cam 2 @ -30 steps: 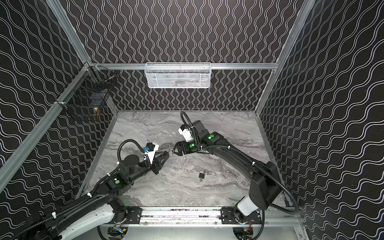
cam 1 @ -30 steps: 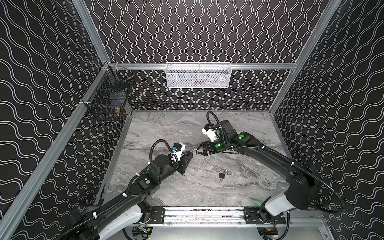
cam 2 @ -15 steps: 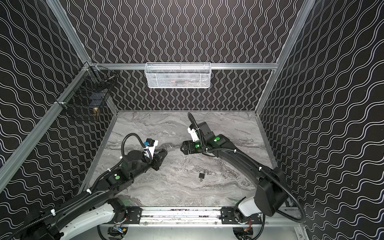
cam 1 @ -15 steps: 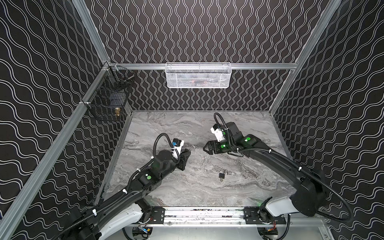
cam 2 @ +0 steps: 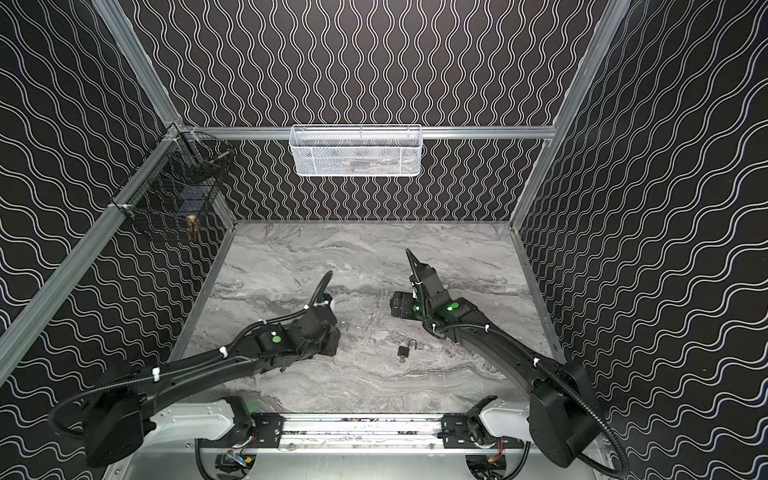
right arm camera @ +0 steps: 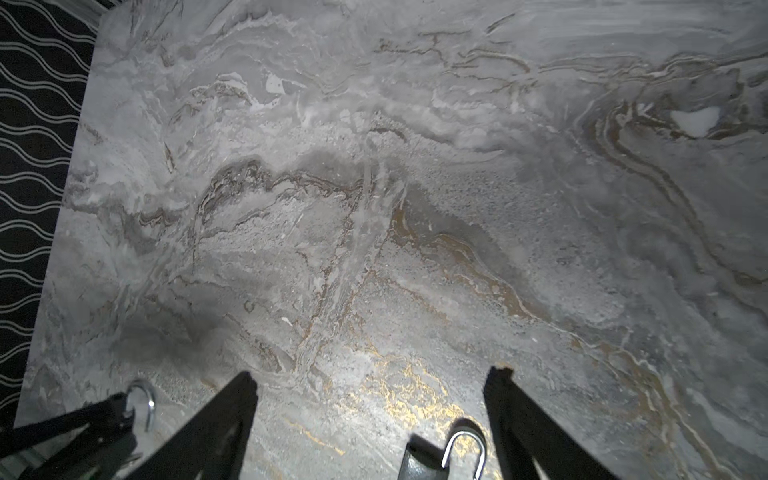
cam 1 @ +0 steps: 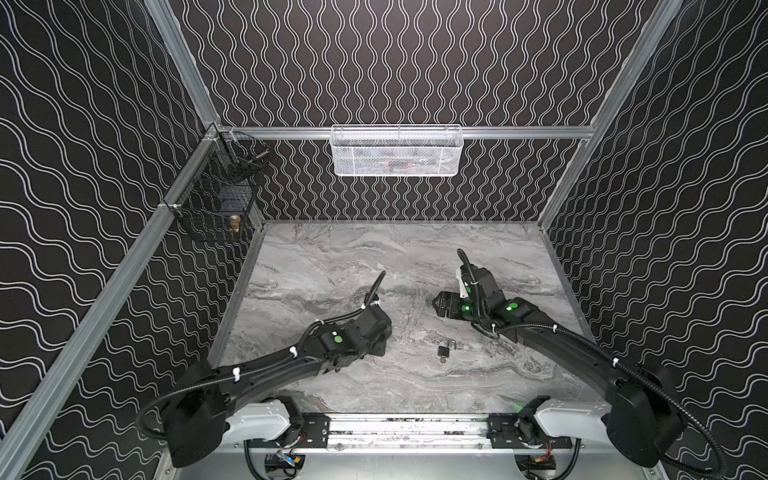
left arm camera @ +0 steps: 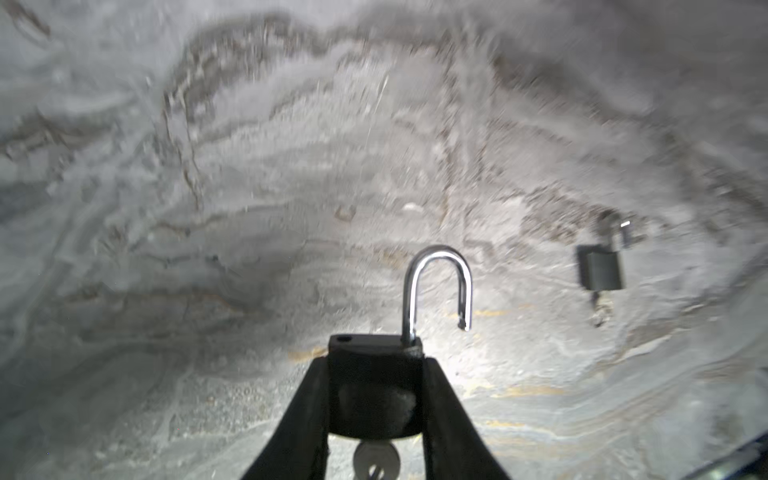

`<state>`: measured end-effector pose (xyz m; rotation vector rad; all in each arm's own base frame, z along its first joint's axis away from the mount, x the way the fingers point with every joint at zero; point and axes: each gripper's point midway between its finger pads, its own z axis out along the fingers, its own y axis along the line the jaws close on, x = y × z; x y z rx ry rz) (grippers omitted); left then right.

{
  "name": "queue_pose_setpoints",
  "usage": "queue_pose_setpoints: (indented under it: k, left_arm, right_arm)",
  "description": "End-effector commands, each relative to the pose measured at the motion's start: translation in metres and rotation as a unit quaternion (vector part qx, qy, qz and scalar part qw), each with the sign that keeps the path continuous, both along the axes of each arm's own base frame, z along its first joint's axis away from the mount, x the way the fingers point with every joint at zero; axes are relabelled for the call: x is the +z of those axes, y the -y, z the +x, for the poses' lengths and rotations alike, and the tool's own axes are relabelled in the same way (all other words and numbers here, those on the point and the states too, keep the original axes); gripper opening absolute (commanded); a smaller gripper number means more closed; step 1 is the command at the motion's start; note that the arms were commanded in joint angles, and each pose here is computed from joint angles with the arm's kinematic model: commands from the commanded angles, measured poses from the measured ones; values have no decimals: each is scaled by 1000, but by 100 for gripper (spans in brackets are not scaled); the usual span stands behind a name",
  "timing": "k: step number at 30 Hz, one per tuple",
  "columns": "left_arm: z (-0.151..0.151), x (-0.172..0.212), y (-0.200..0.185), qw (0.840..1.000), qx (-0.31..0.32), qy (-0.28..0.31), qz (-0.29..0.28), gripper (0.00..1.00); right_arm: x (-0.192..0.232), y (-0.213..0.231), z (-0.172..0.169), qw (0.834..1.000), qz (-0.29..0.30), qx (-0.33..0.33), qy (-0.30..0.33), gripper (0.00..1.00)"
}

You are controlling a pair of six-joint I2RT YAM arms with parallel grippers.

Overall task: Unlock with the key
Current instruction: 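Lower the open padlock with the key onto the table with the left gripper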

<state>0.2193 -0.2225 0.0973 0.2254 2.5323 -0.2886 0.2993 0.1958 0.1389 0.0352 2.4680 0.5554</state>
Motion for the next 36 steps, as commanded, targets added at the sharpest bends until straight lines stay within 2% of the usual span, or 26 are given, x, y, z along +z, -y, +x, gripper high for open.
queue_pose_setpoints:
  k: [1,5,13,26,31,33,36]
  left_arm:
    - [2,-12,-2,999,51,-13,2,0]
    - [4,-31,-1,996,82,-32,17,0]
    - [5,-56,5,992,105,-63,38,0]
    - [-5,-87,-3,986,113,-94,83,0]
    - [-9,-93,-3,986,116,-100,70,16]
    - [-9,-90,-4,986,117,-98,71,28]
    - [-6,-82,-5,987,117,-87,71,40]
  right_arm:
    - [11,0,10,999,25,-23,31,88]
    - [7,4,10,998,34,-32,32,88]
    - [6,11,11,998,35,-36,34,88]
    - [-1,26,9,998,27,-51,35,88]
    - [0,30,12,997,26,-56,37,88]
    - [2,32,14,997,23,-58,40,88]
    - [5,35,15,997,20,-63,46,88]
